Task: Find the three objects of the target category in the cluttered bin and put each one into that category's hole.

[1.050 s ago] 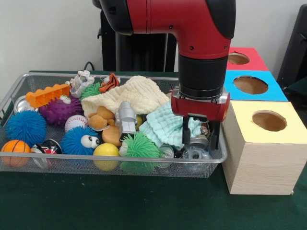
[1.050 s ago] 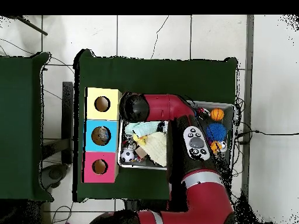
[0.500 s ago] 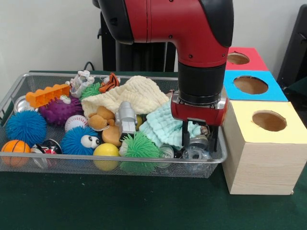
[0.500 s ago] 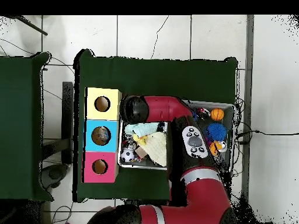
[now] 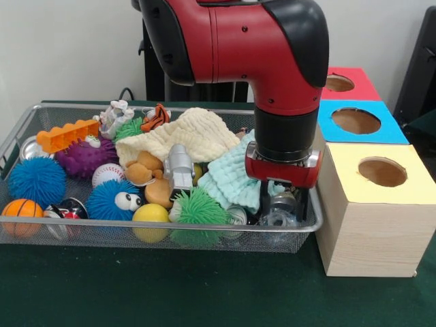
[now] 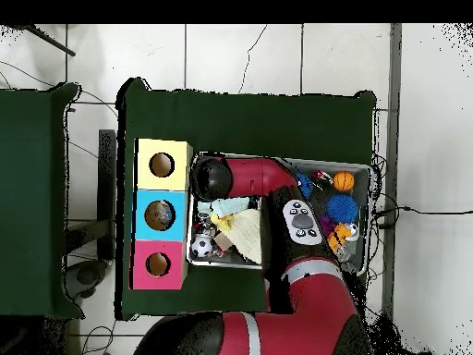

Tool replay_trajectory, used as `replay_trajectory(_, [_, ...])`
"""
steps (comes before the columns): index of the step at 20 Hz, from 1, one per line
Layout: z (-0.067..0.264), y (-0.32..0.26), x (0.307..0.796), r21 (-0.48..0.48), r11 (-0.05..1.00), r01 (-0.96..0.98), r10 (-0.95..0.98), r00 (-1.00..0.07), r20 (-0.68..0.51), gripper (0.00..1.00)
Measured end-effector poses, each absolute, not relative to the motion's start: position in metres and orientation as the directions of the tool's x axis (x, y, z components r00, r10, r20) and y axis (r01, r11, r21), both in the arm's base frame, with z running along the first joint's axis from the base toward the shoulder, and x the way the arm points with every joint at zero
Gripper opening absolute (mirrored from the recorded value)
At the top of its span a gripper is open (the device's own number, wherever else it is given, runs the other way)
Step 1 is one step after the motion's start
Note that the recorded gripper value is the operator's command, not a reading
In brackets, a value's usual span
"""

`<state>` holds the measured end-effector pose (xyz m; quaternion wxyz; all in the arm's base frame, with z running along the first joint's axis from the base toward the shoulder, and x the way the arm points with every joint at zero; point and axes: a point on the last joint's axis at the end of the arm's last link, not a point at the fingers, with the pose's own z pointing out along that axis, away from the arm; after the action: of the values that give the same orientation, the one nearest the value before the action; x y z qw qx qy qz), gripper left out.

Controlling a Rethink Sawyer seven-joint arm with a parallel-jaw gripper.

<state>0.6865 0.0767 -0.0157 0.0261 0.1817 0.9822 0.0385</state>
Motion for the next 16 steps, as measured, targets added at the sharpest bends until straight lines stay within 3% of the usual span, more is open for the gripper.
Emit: replay_trajectory(16, [-0.032,0.079,0.687,0.073,0.933,0.352,0.355,-0.934,-0.032,1.0])
